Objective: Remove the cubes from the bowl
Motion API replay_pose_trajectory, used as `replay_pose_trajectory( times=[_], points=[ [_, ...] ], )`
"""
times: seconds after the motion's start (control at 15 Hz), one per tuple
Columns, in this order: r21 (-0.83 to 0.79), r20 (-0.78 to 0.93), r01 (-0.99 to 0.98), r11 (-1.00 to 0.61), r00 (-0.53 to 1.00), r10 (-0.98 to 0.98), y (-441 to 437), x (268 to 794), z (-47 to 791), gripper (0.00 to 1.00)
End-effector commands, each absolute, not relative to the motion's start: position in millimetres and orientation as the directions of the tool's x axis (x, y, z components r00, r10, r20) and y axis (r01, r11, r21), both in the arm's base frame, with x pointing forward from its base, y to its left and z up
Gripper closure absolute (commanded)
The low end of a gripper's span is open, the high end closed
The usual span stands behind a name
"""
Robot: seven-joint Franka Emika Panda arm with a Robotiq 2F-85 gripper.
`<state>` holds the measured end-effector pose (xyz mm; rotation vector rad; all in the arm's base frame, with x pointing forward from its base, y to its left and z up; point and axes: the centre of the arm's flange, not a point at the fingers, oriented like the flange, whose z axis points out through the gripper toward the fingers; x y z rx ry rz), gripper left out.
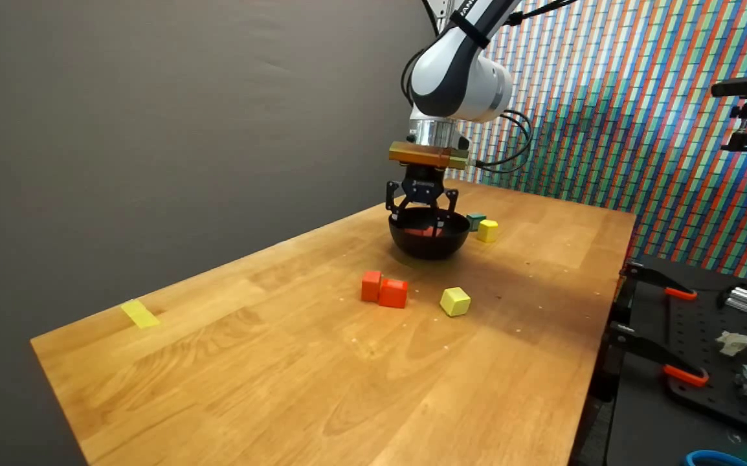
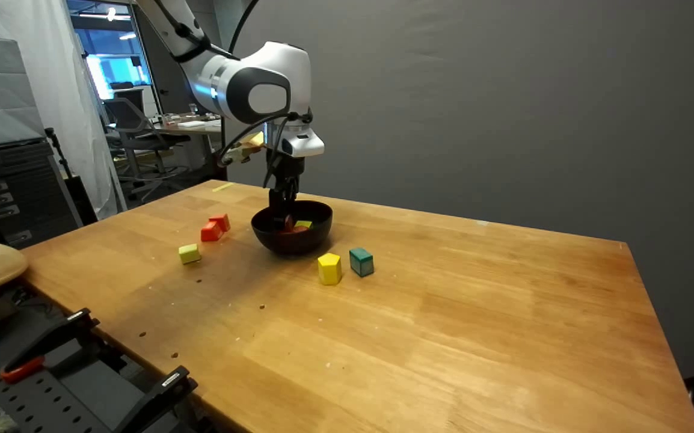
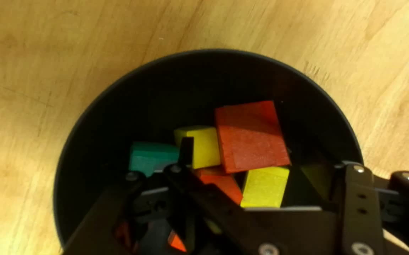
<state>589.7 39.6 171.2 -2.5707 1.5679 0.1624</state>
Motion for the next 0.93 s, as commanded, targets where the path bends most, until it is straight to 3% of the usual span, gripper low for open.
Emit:
replay_pose_trajectory(
  times=[0.0, 0.2, 0.27, 0.87],
  points=[
    [-0.076, -0.157, -0.885, -0.460, 0.466, -0.871, 41.0, 602.8, 167.0, 0.50],
    [-0.074, -0.159, -0.890, -0.449, 0.455, -0.876, 38.6, 600.8, 165.4, 0.75],
    [-0.074, -0.159, -0.892, -0.446, 0.452, -0.878, 37.5, 599.9, 166.6, 0.78],
    [-0.117, -0.098, -0.887, -0.447, 0.458, -0.883, 17.6, 540.8, 254.0, 0.78]
  ],
)
